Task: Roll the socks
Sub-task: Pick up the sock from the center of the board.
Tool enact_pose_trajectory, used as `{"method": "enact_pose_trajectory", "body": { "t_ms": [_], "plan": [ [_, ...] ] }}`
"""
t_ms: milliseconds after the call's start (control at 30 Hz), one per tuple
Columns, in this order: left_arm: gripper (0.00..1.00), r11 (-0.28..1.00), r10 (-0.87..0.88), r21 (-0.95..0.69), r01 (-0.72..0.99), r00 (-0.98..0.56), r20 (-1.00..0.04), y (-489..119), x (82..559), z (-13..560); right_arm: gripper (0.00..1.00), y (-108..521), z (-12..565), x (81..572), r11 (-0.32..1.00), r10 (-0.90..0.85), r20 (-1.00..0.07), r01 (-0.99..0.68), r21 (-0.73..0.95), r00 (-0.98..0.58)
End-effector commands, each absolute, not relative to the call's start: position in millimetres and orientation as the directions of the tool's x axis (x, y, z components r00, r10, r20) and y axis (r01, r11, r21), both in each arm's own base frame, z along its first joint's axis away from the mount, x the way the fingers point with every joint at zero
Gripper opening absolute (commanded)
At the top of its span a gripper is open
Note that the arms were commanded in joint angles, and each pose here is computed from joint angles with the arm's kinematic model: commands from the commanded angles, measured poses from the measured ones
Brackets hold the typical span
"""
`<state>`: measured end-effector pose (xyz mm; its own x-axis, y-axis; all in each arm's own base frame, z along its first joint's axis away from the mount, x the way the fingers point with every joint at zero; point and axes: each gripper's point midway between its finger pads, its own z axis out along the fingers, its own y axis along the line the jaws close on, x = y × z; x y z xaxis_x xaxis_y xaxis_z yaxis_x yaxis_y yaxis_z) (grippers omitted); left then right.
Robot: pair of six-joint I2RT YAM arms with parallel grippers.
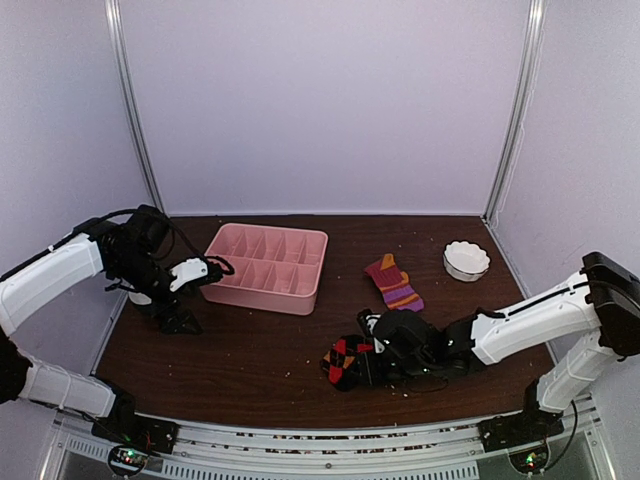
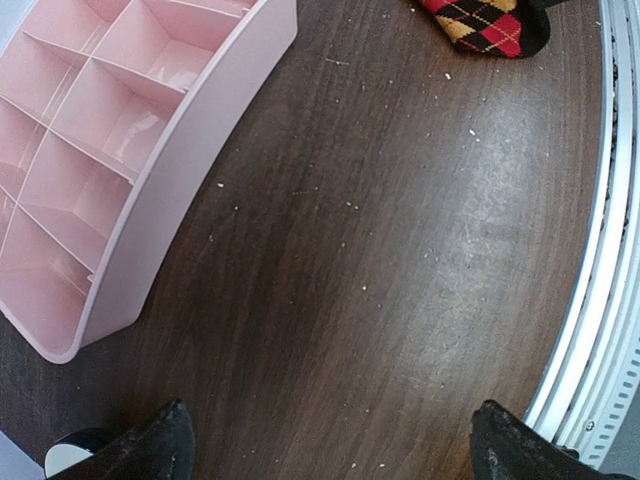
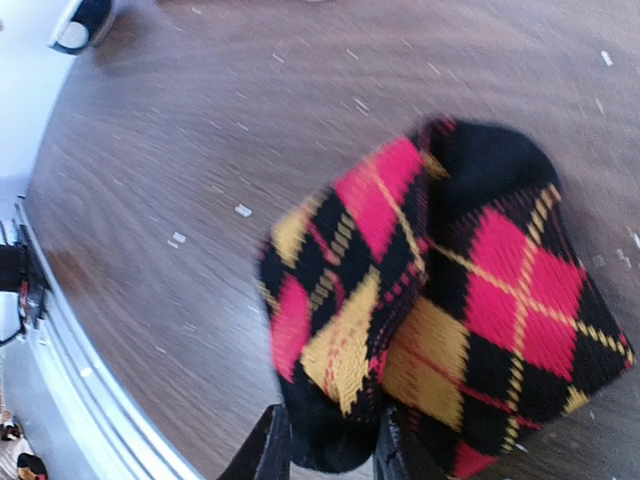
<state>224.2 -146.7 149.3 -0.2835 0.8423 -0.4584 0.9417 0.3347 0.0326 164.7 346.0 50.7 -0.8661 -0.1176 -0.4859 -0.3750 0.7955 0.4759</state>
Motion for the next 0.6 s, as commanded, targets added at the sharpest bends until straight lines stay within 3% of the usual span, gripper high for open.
{"method": "enact_pose_trajectory", "body": {
  "t_ms": [0,333,467,567],
  "plan": [
    [0.98,0.327,0.850,0.058,0.943,-0.267,-0.454,-141.9,221.5,154.0,0.26,359.9,64.5,173.0,0.785,-0.101,-0.500,-0.378,0.491,-0.860],
    [0.98,0.323,0.860,0.082,0.943,-0.256,-0.441,-137.5,220.8,155.9,0.22,359.9,33.0,172.9,0.815,-0.130,-0.454,-0.355,0.458,-0.882],
    [0.98,0.324,0.859,0.075,0.943,-0.260,-0.442,-137.7,219.3,154.4,0.00,366.2,43.2,176.4,0.804,-0.121,-0.471,-0.364,0.470,-0.874],
    [0.98,0.324,0.859,0.068,0.944,-0.263,-0.440,-137.9,218.5,152.9,0.00,372.8,76.7,182.9,0.784,-0.117,-0.523,-0.401,0.474,-0.845]
  ]
}}
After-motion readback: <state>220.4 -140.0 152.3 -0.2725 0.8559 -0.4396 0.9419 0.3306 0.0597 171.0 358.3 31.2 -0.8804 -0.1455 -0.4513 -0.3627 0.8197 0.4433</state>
